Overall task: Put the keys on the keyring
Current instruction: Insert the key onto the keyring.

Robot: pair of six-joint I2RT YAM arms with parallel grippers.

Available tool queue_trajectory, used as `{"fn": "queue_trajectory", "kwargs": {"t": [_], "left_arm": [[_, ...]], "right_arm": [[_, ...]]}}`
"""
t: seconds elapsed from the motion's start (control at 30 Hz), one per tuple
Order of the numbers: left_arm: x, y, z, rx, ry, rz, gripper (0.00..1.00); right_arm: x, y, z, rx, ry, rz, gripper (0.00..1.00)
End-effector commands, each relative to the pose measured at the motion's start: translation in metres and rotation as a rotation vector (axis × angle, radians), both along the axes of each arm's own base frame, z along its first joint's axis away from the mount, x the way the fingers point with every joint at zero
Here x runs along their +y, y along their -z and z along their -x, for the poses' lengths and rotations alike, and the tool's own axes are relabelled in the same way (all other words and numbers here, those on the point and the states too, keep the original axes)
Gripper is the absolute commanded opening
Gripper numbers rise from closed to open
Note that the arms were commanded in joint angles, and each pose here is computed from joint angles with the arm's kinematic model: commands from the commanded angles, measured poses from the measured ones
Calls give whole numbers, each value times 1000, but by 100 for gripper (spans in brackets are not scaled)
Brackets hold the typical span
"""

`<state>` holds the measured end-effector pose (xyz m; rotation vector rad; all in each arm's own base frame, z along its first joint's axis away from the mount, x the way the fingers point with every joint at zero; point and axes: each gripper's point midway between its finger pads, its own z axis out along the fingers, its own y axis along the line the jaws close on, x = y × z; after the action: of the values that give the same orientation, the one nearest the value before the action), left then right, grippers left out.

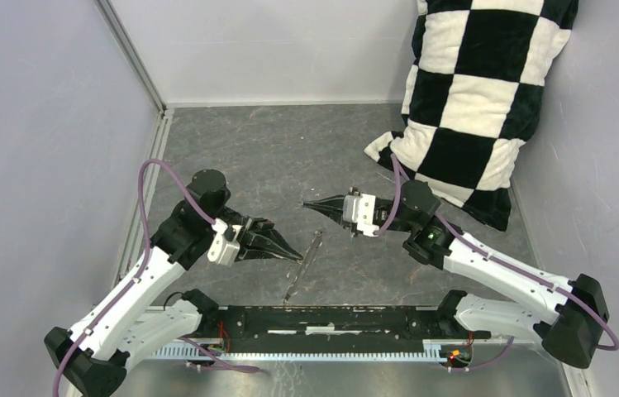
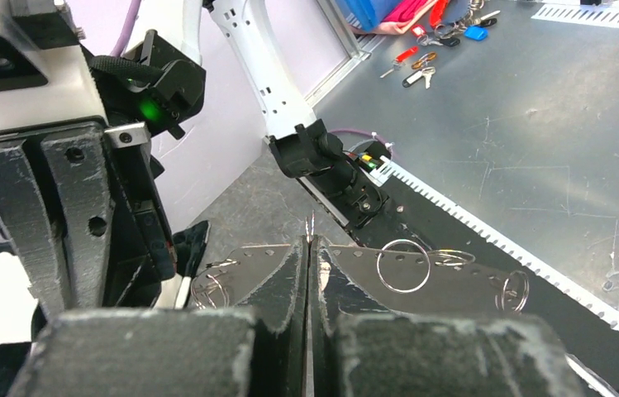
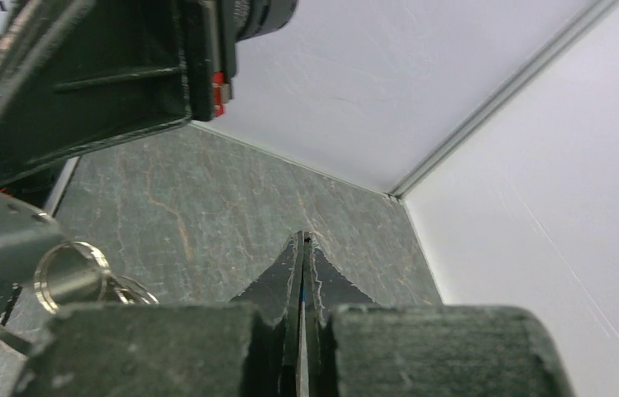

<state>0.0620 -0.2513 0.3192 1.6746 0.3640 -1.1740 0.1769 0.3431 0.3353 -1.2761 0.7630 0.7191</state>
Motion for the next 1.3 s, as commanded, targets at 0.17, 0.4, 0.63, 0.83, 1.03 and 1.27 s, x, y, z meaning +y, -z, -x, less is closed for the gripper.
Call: {"fn": "queue_trajectory", "kwargs": {"t": [0.17,0.4,0.63,0.83,1.03,1.27], "left_arm": [[3,-8,9,24,46,-2,2],[2,-8,5,40,29,-17,2],[1,-11,4,41,29,-17,2],[0,-11,2,38,19,-18,2],[0,-10,1,32,4,-19,2],[-1,-5,-2,47,-10,-33,2]], "right_arm": [[-10,-9,53,34,-193,24,1],[-20,-11,75,80,-230,18,1],[-20,1,79,113,-230,61,1],[-16,3,79,130,-237,104,1],[-16,1,89,152,-278,122,1],[-18,-3,104,174,-331,122,1]]}}
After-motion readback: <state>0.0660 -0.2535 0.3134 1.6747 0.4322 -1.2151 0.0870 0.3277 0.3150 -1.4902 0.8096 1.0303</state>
